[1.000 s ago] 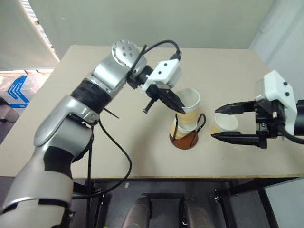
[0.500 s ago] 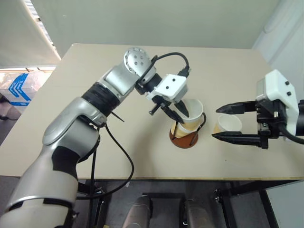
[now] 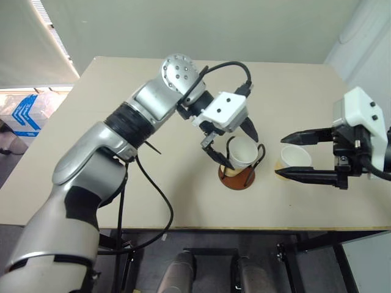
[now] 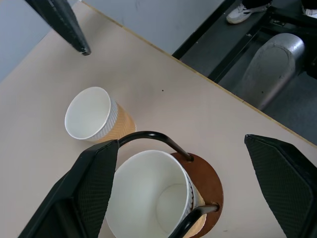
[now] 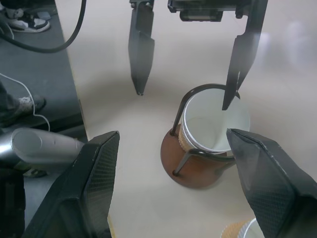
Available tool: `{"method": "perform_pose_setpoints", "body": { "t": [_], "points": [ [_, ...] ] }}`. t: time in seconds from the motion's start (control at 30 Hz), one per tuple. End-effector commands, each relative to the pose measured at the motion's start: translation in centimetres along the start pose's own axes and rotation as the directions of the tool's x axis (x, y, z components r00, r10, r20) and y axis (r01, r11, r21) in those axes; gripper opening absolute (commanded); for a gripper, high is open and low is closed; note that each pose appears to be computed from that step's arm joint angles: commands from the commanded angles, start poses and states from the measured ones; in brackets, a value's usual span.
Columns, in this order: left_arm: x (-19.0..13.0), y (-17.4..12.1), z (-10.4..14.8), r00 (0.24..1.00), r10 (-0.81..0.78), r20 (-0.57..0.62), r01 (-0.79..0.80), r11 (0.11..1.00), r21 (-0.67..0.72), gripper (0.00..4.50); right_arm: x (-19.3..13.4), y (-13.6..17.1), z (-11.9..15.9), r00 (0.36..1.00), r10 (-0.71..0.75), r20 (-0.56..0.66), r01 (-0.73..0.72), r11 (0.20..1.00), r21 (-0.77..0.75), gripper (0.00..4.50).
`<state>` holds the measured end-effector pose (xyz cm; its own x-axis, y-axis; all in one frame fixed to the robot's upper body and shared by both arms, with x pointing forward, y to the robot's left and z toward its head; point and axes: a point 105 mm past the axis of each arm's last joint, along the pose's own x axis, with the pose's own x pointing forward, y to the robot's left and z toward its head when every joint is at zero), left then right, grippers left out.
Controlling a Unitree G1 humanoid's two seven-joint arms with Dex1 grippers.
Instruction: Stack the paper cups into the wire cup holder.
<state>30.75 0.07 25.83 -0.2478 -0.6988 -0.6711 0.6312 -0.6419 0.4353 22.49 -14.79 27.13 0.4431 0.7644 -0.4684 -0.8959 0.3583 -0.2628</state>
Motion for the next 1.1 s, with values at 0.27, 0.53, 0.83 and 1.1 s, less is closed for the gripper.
{"method": "perform_pose_setpoints", "body": {
  "t": [0.27, 0.53, 0.83, 1.1],
  "points": [
    [-8.9, -0.9, 0.5, 0.887, 0.390, 0.247, -0.285, 0.884, -0.371, 4.48, 0.3, -2.0, -1.7, 0.987, -0.109, -0.118, 0.099, 0.991, -0.085, 3.67],
    [-10.8, -8.3, -3.0, 0.867, 0.494, 0.067, -0.383, 0.745, -0.547, 4.48, 1.1, -4.3, -5.4, 0.942, -0.109, -0.317, 0.041, 0.976, -0.216, 3.67],
    [-13.5, -10.0, -4.0, 0.771, 0.635, -0.036, -0.536, 0.619, -0.574, 4.48, 2.3, -6.8, -8.9, 0.887, -0.108, -0.450, -0.027, 0.959, -0.283, 3.67],
    [-14.7, -10.7, -4.9, 0.717, 0.694, -0.071, -0.591, 0.550, -0.589, 4.48, 3.1, -7.7, -10.7, 0.867, -0.106, -0.486, -0.036, 0.961, -0.273, 3.67]
  ]
}}
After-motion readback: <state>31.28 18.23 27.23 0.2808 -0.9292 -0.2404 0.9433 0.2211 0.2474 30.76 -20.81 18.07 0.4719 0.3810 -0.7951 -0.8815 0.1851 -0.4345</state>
